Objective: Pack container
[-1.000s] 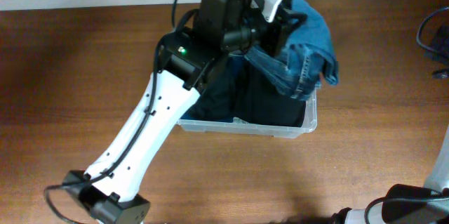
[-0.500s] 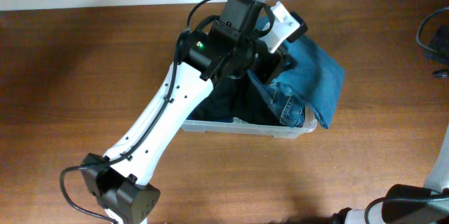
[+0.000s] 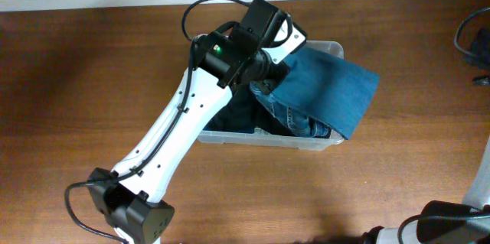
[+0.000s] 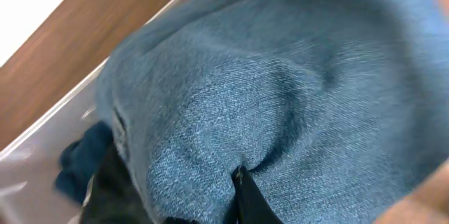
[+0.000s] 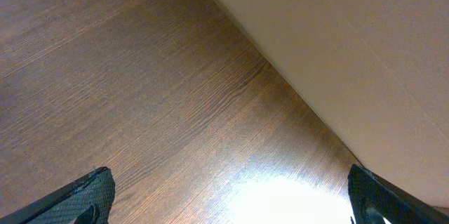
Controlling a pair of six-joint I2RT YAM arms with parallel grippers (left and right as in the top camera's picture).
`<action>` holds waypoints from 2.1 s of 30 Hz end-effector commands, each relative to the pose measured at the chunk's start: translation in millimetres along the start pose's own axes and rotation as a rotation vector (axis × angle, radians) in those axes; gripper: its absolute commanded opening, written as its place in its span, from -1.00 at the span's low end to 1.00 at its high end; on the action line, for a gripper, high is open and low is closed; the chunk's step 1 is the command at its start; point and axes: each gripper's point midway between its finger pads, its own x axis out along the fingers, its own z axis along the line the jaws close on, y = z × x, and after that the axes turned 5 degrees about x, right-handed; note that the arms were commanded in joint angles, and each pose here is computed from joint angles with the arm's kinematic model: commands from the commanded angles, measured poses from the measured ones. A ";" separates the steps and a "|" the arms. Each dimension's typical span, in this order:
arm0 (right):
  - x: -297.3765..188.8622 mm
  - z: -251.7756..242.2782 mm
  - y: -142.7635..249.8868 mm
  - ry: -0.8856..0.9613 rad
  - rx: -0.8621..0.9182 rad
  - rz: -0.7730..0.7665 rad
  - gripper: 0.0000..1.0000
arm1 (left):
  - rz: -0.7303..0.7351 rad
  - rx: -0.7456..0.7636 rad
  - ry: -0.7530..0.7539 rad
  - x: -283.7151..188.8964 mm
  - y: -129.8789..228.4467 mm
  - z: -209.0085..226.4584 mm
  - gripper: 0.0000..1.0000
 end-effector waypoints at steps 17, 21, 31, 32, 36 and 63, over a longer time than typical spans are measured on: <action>-0.9 -2.8 -2.4 0.012 0.019 -0.008 0.97 | 0.315 -0.078 -0.333 -30.1 77.4 71.7 -0.96; -0.9 -2.8 -2.5 0.011 0.019 -0.009 0.97 | 0.330 -0.094 -0.329 -30.4 81.4 69.8 -0.50; -0.9 -2.8 -2.5 0.011 0.019 -0.009 0.97 | 0.362 -0.147 -0.336 -33.9 93.5 76.9 0.98; -0.9 -2.8 -2.5 0.011 0.019 -0.009 0.97 | 0.370 -0.160 -0.342 -35.1 96.5 79.0 0.98; -0.9 -2.8 -2.5 0.011 0.019 -0.009 0.97 | 0.393 -0.296 -0.398 -42.2 112.3 96.8 0.99; -0.9 -2.8 -2.5 0.011 0.019 -0.009 0.97 | 0.285 -0.803 -0.527 -92.9 139.6 126.7 0.99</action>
